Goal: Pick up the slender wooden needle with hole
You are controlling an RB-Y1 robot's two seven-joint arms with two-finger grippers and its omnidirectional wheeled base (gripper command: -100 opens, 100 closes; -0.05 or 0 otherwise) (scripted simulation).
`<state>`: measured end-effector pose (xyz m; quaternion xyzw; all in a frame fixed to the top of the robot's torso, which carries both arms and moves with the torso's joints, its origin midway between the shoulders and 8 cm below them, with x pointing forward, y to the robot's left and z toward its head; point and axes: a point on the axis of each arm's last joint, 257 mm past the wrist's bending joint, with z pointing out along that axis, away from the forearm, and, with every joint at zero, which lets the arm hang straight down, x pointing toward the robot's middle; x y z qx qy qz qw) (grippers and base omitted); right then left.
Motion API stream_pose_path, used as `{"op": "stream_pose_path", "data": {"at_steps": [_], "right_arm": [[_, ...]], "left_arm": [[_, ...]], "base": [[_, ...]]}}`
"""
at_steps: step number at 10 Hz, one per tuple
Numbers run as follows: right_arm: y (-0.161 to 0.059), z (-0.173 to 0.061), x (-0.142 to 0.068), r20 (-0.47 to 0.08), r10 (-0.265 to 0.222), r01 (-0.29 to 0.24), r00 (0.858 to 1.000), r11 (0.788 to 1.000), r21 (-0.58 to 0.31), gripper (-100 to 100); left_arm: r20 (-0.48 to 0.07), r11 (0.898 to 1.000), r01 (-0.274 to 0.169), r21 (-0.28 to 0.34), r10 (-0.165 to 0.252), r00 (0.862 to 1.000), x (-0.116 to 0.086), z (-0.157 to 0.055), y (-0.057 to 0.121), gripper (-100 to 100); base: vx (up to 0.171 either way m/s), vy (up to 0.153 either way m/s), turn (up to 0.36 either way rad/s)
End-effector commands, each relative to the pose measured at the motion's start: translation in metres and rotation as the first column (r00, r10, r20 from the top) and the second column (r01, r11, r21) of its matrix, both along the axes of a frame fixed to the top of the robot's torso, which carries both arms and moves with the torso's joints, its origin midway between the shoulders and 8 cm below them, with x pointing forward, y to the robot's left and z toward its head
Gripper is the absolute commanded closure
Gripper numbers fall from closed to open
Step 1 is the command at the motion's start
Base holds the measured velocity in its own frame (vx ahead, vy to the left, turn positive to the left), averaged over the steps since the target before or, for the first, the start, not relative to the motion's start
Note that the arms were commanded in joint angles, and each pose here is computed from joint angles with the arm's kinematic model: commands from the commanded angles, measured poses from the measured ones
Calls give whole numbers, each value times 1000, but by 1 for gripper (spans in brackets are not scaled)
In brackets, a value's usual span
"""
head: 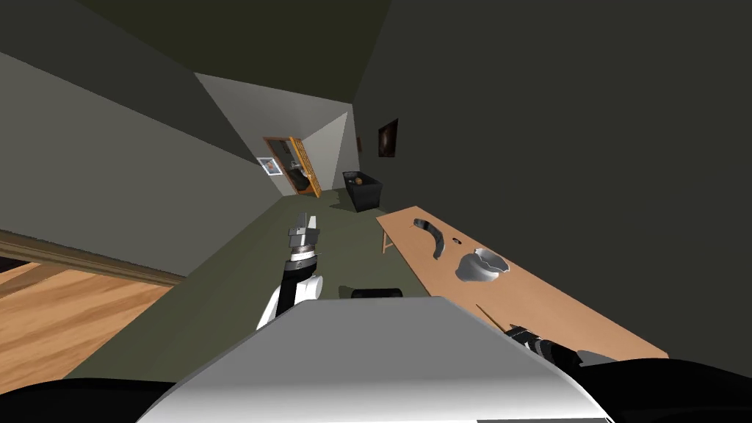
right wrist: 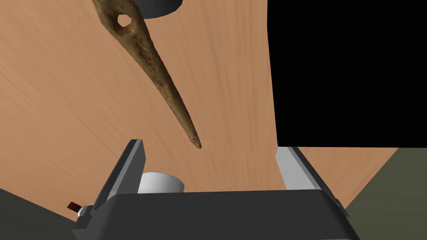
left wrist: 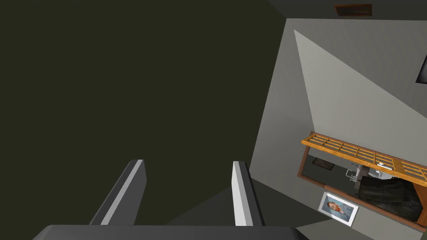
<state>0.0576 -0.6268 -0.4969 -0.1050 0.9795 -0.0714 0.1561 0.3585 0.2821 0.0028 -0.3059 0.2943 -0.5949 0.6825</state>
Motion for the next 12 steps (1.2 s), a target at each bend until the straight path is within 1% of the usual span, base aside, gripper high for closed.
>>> {"op": "stream_pose_path", "data": {"at_steps": [1, 2, 3, 5, 6, 7, 8, 9, 10, 11, 12], "right_arm": [[-10, -1, -4, -16, -6, 5, 1000, 1000, -15, -100], [-22, 1, -24, -58, 0, -3, 998, 999, -43, -100], [-22, 1, -24, -58, 0, -3, 998, 999, -43, -100], [-31, -1, -59, -133, 13, -22, 991, 997, -69, -100], [-30, -4, -76, -165, 18, -30, 986, 997, -71, -100], [-30, -4, -76, -165, 18, -30, 986, 997, -71, -100], [-21, -13, -104, -215, 28, -41, 976, 997, -58, -100], [-15, -17, -115, -234, 33, -45, 972, 998, -47, -100], [-3, -24, -130, -257, 40, -48, 966, 998, -26, -100], [-10, -21, -123, -241, 33, -43, 970, 998, -38, -100], [-9, -22, -125, -244, 36, -46, 969, 998, -35, 0]], "left_arm": [[0, 1000, 0, 0, 0, 1000, 0, 0, 0, 0], [0, 1000, 0, 0, 0, 1000, 0, 0, 0, 0], [0, 1000, 0, 0, 0, 1000, 0, 0, 0, 0], [0, 1000, 0, 0, 0, 1000, 0, 0, 0, 0], [0, 1000, 0, 0, 0, 1000, 0, 0, 0, 0], [0, 1000, 0, 0, 0, 1000, 0, 0, 0, 0], [0, 1000, 0, 0, 0, 1000, 0, 0, 0, 0], [0, 1000, 0, 0, 0, 1000, 0, 0, 0, 0], [0, 1000, 0, 0, 0, 1000, 0, 0, 0, 0], [0, 1000, 0, 0, 0, 1000, 0, 0, 0, 0], [0, 1000, 0, 0, 0, 1000, 0, 0, 0, 0]], "base": [[12, -9, -14], [19, -9, 212], [17, -21, 116], [31, -38, 233], [45, -65, 223], [30, -47, 60], [37, -42, 223], [43, -56, 238], [34, -55, 133], [13, -25, 19], [3, -5, -2]]}}
